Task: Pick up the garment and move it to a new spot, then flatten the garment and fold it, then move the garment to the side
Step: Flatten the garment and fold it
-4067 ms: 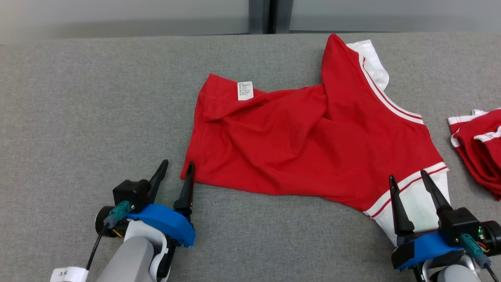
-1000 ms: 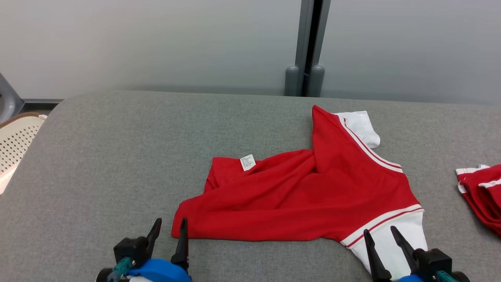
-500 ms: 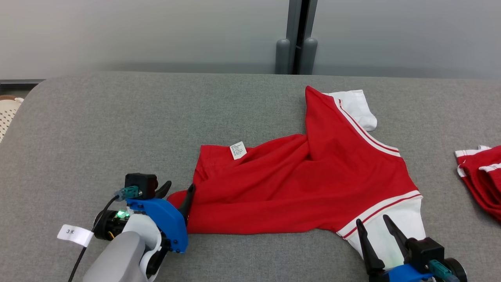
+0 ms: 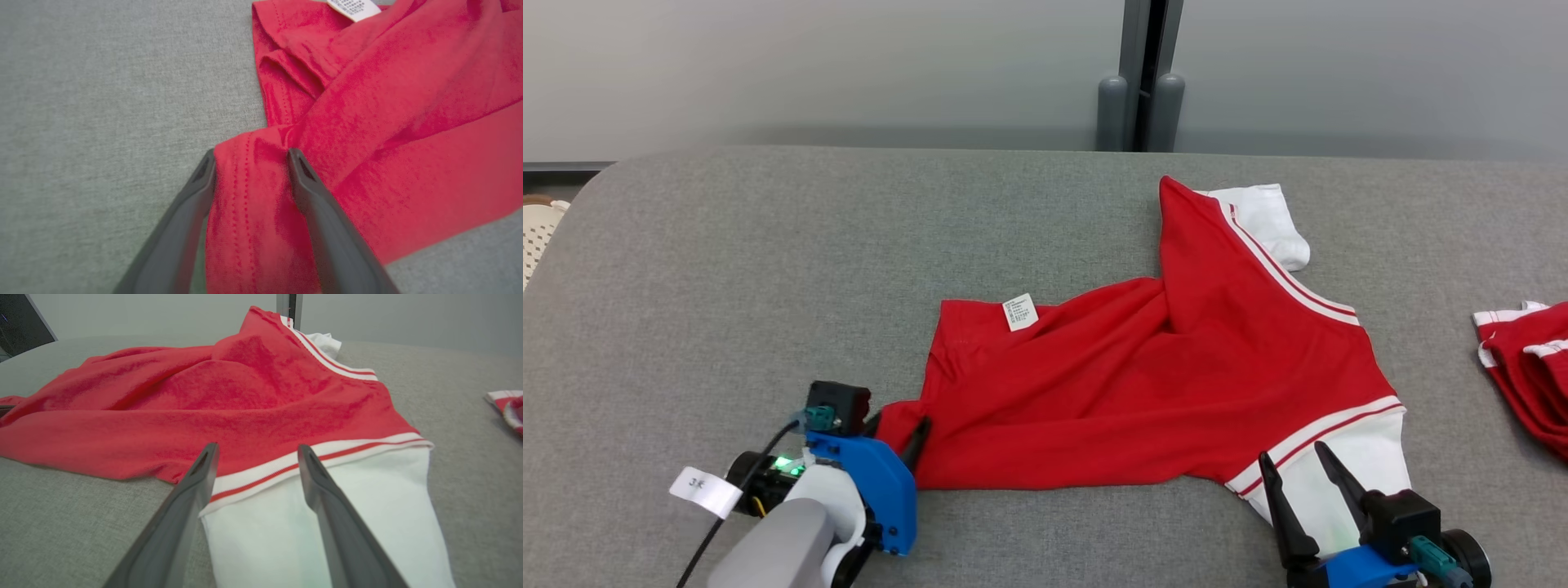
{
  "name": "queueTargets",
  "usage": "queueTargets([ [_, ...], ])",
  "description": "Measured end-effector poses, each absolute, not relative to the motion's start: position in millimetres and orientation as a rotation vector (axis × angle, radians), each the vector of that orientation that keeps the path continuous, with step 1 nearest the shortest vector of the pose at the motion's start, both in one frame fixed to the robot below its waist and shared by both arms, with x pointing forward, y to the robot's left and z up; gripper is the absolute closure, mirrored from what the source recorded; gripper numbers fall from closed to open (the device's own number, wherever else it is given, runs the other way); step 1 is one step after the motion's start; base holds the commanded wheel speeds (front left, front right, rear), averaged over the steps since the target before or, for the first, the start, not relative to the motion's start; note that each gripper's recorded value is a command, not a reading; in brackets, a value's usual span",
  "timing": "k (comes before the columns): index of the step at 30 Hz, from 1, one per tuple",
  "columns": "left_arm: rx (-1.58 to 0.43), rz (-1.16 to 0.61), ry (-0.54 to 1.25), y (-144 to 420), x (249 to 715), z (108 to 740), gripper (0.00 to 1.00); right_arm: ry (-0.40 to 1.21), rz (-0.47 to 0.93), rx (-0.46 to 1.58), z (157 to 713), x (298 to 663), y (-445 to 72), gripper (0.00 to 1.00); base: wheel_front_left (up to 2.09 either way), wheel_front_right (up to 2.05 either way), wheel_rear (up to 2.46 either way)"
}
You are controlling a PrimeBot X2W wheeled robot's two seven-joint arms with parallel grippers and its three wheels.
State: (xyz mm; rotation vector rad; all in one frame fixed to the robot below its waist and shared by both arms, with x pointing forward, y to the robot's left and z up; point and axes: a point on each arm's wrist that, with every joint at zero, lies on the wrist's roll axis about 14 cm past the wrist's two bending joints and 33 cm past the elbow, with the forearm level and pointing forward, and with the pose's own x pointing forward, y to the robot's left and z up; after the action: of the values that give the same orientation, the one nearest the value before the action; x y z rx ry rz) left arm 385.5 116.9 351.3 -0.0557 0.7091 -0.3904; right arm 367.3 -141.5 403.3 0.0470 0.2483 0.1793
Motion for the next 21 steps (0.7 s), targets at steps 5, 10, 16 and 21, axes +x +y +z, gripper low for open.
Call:
queueTargets([
  [5, -0.047, -0.426, 0.602, 108, 387, 365, 1.0, 0.24, 0.196, 0.045, 406, 368, -136, 0.0, 0.0, 0.0, 0.0],
  [10, -0.09, -0.424, 0.46, 102, 393, 391, 1.0, 0.232, 0.212, 0.049, 409, 366, -131, 0.0, 0.0, 0.0, 0.0],
  [16, -0.109, -0.443, 0.317, 95, 395, 428, 1.0, 0.223, 0.243, 0.063, 413, 364, -119, 0.0, 0.0, 0.0, 0.0],
  [21, -0.155, -0.444, 0.226, 92, 378, 451, 1.0, 0.228, 0.291, 0.066, 413, 362, -104, 0.0, 0.0, 0.0, 0.0],
])
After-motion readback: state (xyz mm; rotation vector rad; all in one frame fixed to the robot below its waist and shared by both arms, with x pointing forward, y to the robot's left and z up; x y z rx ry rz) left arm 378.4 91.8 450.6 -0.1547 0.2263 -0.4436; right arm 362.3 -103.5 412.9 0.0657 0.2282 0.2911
